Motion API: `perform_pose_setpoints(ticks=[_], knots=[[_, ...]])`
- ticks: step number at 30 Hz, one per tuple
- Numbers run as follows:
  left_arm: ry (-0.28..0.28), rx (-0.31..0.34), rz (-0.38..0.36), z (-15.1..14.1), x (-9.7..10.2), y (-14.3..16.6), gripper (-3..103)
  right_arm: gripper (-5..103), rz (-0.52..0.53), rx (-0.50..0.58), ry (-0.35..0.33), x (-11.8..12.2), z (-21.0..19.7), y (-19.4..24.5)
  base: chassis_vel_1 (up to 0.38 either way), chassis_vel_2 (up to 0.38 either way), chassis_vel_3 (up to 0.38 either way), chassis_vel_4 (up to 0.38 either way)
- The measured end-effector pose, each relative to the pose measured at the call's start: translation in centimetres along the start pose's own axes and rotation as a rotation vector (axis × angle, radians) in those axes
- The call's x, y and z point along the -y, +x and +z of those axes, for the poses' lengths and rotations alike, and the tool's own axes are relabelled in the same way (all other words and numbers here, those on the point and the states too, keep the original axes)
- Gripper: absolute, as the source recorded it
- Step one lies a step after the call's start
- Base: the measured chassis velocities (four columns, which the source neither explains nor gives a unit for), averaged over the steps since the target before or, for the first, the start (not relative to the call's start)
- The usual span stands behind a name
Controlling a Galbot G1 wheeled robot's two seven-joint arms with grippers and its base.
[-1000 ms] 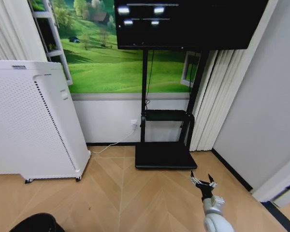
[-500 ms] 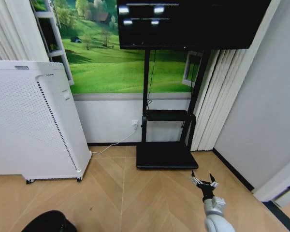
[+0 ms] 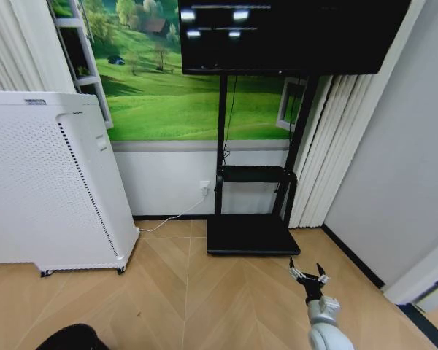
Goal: Pick up the trash bin and place the garbage on the floor into it.
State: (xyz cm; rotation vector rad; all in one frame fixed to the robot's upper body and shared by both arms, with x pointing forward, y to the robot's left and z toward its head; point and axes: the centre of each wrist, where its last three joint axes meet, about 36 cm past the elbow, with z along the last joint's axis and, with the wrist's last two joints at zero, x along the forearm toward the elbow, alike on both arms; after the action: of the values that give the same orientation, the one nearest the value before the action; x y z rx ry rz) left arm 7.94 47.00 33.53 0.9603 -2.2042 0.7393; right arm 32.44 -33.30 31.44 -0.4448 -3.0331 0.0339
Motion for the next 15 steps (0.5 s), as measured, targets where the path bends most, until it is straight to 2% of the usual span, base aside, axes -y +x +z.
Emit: perform_pose_setpoints(ticks=[5, 8, 9, 12, 15], knots=[[0.007, -0.005, -0.031, 0.3, -0.3, -0.3, 0, 100, 0.003, -0.001, -0.001, 0.2, 0.1, -0.1, 0.0, 0.0, 0.0, 0.0], [-0.006, 0.003, -0.052, 0.5, -0.6, -0.9, 14, 100, 0.005, -0.005, -0.005, 0.2, 0.3, 0.3, 0.0, 0.0, 0.0, 0.0], [-0.006, 0.003, -0.052, 0.5, -0.6, -0.9, 14, 100, 0.005, -0.005, -0.005, 0.2, 0.3, 0.3, 0.0, 0.0, 0.0, 0.0], [-0.026, 0.017, -0.054, 0.0, -0.9, -1.5, 30, 100, 0.011, -0.006, -0.008, 0.4, 0.5, 0.6, 0.0, 0.0, 0.0, 0.0], [-0.04, 0.028, -0.05, -0.6, -1.0, -1.8, 35, 100, 0.016, -0.005, -0.009, 0.7, 0.5, 0.7, 0.0, 0.0, 0.0, 0.0]])
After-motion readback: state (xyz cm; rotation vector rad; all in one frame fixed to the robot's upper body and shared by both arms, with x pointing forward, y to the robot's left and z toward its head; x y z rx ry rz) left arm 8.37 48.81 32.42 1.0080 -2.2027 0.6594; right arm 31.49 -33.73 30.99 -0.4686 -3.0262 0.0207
